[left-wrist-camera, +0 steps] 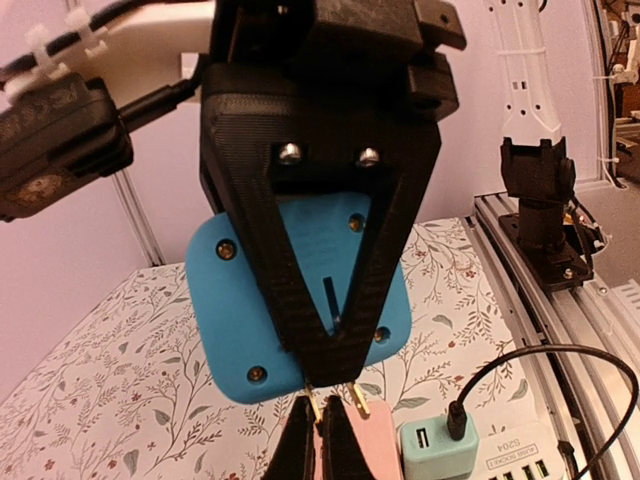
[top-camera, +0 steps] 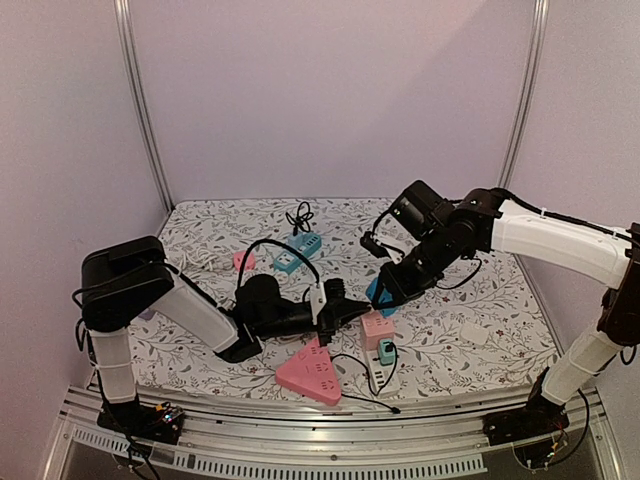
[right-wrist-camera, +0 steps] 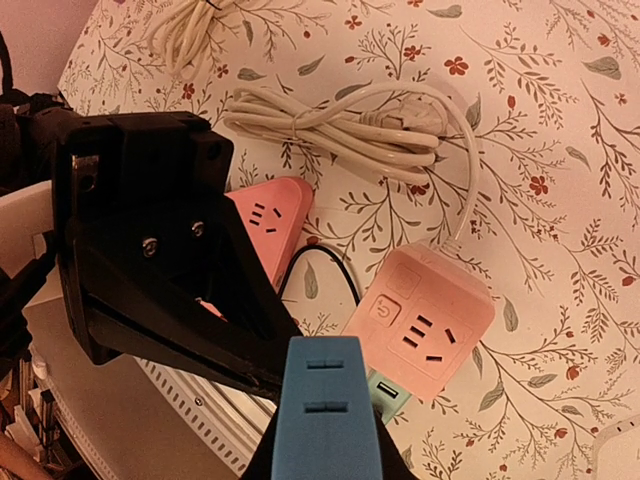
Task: Insert the plug
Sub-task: Adjust the plug.
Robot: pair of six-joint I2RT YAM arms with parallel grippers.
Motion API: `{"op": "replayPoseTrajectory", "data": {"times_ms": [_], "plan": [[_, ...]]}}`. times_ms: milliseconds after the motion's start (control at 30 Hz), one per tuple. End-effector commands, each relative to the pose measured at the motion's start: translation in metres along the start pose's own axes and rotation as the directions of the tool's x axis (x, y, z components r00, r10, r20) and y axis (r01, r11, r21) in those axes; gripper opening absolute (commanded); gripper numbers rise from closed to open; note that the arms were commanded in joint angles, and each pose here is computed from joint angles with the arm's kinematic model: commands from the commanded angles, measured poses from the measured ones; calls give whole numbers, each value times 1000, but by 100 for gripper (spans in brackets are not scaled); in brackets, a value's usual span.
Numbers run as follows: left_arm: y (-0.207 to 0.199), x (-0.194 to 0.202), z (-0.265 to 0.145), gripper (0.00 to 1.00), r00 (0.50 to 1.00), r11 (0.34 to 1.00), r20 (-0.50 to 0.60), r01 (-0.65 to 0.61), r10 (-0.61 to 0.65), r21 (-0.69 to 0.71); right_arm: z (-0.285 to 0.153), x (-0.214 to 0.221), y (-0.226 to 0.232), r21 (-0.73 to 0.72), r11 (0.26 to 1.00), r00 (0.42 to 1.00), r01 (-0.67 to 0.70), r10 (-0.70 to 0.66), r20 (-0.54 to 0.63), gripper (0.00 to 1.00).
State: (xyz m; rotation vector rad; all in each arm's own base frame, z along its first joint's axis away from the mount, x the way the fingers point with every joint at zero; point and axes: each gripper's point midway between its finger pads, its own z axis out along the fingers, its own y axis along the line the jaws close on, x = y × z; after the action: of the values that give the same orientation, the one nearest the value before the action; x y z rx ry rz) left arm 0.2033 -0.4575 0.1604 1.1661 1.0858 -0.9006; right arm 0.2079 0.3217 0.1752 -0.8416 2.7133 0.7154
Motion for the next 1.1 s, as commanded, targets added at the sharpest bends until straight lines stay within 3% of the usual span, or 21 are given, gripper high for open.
{"op": "replayPoseTrajectory", "data": {"times_ms": [0, 300, 567, 1067], "plan": [[-9, -4, 5, 0, 1000, 1000, 9, -3, 3, 27, -8, -7, 17, -63, 997, 998, 49, -47, 43, 0], [-8, 2, 3, 0, 1000, 1000, -15, 17, -17, 15, -26, -17, 36, -169, 983, 993, 71, -54, 106, 0], [-5, 4, 2, 0, 1000, 1000, -16, 2, -2, -5, -34, -21, 43, -315, 949, 992, -9, 48, 115, 0], [-3, 6, -1, 0, 1000, 1000, -20, -2, 1, -24, -48, -21, 39, -387, 919, 977, -76, 146, 155, 0]]}}
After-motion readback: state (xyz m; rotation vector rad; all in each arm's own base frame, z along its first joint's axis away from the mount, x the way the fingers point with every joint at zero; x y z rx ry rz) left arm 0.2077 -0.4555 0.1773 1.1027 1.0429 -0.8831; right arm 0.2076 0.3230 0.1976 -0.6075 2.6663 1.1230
